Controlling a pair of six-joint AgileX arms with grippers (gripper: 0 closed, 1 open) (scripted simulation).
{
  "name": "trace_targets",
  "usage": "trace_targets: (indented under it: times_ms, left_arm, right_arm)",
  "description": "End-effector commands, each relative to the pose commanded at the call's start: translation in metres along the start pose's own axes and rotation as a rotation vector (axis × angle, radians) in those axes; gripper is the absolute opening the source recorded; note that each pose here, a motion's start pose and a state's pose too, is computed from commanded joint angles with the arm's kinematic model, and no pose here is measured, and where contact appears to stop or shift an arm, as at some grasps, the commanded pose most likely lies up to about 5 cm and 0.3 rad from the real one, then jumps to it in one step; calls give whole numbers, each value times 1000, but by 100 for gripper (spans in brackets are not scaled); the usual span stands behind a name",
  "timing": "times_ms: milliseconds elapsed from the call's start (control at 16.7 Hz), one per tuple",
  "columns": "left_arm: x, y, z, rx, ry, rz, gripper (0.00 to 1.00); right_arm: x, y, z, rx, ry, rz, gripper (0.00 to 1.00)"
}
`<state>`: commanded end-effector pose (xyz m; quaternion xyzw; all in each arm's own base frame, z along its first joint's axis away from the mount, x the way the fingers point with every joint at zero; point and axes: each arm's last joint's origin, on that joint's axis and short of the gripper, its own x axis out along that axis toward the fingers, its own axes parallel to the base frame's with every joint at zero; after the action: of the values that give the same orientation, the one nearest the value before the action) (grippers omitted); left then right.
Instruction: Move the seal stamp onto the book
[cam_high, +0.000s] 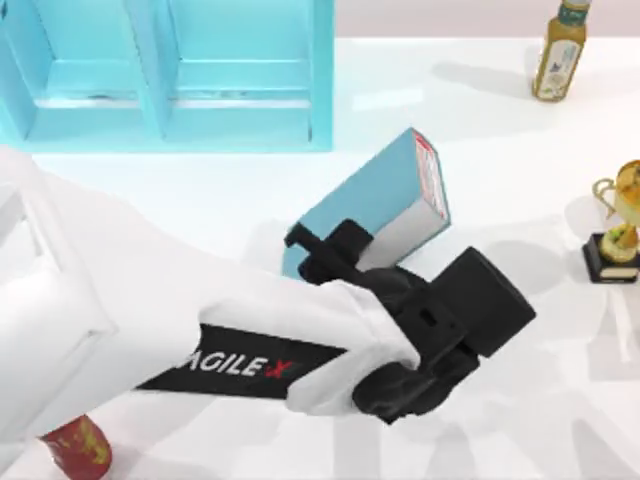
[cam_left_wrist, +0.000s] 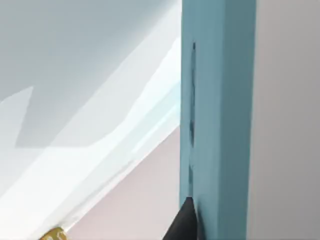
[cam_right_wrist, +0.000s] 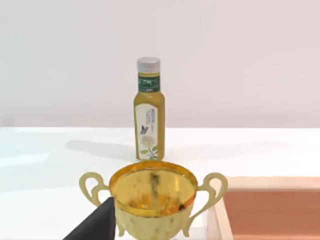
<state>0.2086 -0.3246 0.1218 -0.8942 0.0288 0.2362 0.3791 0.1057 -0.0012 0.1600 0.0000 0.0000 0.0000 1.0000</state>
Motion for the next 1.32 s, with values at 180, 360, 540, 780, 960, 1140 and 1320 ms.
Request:
trace_targets:
  times_ms: [180,360,540,780,960,1140,1320]
  left_arm:
    - [-7,15,-4,333,-1,-61,0]
    - [-16,24,-13,567,2,-126,0]
    - [-25,28,-23,705,3,-182,0]
    - [-30,29,-30,763,2,-217,0]
    - [-30,29,-30,763,2,-217,0]
    - [-29,28,-28,764,-1,-214,0]
    - [-33,30,-28,766,1,-215,0]
  right_arm:
    - [0,0,0,0,0,0,100]
    - [0,0,0,0,0,0,100]
    - [0,0,0,0,0,0,100]
    - [0,0,0,0,0,0,100]
    - [0,0,0,0,0,0,100]
    - [0,0,0,0,0,0,100]
    - [0,0,0,0,0,0,100]
